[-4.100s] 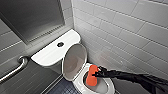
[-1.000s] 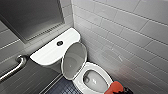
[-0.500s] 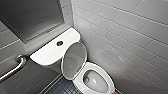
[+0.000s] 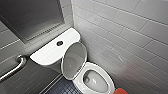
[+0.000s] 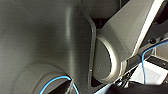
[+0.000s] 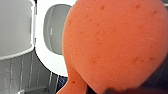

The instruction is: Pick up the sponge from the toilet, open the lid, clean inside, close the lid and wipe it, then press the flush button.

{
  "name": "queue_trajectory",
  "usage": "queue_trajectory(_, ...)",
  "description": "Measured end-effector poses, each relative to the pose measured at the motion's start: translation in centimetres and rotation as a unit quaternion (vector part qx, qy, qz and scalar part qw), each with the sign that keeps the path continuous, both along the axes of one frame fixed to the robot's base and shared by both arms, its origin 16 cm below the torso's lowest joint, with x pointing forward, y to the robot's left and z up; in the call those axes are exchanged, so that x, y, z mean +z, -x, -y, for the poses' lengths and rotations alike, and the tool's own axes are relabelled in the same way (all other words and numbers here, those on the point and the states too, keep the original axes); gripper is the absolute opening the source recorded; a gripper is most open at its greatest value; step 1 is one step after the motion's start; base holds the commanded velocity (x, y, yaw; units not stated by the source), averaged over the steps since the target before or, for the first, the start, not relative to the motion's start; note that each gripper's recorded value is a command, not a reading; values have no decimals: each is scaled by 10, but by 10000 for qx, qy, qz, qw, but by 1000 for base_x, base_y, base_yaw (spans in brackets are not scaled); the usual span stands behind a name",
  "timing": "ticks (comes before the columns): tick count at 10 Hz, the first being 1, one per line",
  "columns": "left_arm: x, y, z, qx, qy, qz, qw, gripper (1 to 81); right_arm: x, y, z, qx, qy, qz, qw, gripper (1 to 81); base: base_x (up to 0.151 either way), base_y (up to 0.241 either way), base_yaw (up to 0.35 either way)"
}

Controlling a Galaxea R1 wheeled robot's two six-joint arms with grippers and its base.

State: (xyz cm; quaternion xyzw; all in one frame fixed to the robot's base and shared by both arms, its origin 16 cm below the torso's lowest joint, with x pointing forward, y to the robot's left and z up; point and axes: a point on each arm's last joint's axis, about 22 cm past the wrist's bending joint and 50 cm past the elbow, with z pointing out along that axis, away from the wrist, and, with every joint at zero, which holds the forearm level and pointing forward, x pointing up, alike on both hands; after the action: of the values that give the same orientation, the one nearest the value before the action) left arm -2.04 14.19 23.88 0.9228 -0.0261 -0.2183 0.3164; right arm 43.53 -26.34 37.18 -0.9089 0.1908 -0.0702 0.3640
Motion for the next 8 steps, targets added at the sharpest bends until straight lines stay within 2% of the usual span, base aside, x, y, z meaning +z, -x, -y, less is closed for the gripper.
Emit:
queue_trajectory(2,0,0,0,2,1,-1,10000,811,23,-84,-21,247,-135,607,9978,10,0,0,0)
queue_trajectory(3,0,0,0,1,-1,-1,10000,811,25,-112,-26,362,-102,767,9963,10,0,0,0)
queue_trajectory(6,0,0,0,2,1,-1,10000,811,-9,-151,-57,755,67,726,9945,10,0,0,0)
queue_trajectory(8,0,0,0,3,-2,-1,10000,811,-17,-202,-97,982,138,914,9909,10,0,0,0)
